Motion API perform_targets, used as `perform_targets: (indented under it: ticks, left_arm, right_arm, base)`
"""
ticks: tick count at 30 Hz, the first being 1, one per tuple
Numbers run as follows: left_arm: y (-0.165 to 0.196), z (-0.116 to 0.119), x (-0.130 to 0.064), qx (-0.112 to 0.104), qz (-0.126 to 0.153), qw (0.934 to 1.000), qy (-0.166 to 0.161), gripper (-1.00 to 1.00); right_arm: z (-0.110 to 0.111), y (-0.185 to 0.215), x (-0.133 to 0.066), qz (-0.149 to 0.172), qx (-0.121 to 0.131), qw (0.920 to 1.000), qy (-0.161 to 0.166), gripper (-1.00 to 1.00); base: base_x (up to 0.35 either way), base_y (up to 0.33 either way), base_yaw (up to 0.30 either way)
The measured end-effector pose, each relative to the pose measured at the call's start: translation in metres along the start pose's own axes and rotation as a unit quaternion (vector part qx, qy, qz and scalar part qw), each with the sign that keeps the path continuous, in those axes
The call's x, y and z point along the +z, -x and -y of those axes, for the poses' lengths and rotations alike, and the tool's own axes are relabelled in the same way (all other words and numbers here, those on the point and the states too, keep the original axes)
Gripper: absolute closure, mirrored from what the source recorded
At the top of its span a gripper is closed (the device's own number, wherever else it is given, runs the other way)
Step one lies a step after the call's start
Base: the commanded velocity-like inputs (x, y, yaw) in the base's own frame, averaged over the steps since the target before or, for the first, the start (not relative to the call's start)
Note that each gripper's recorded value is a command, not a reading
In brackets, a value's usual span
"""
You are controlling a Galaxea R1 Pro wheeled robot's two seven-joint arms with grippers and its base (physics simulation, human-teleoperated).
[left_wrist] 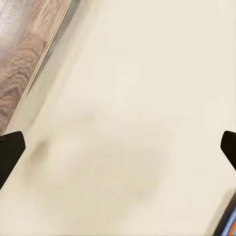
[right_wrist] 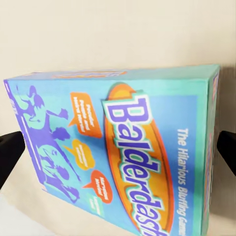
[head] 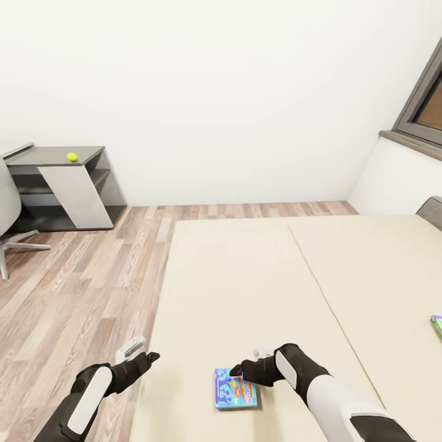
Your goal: Put all the toys in the child's room - the three board games (two on the bed and one on the table), the two jigsaw puzzles on the table, and the tennis ball on the table - inside the toy box on the table in the child's room.
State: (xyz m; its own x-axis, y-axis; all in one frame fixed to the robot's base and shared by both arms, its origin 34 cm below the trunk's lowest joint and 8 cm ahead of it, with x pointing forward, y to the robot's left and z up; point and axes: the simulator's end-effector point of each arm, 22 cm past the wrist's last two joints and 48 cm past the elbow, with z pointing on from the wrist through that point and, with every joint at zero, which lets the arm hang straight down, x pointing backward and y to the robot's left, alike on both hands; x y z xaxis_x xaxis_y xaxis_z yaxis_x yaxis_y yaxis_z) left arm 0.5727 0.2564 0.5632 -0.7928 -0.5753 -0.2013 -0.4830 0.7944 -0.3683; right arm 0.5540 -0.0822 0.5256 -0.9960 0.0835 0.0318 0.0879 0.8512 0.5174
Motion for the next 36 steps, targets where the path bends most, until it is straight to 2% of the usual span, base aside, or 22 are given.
perform_targets:
  ticks: [22,36]
  left_arm:
    - [-0.0004,0.0002,0.0002,0.0,0.0,1.0,-0.001,-1.0]
    - [-0.0011,0.0,0.0003,0.0,-0.001,1.0,0.0,-1.0]
  right_arm:
    - [-0.0016,0.0003,0.0004,0.001,0.005,1.0,0.004,-1.0]
    - [-0.0016,0.0003,0.0005,0.001,0.006,1.0,0.004,-1.0]
  base:
    - [0.0,0.231,0.0]
    - [0.0,0.058,0.0]
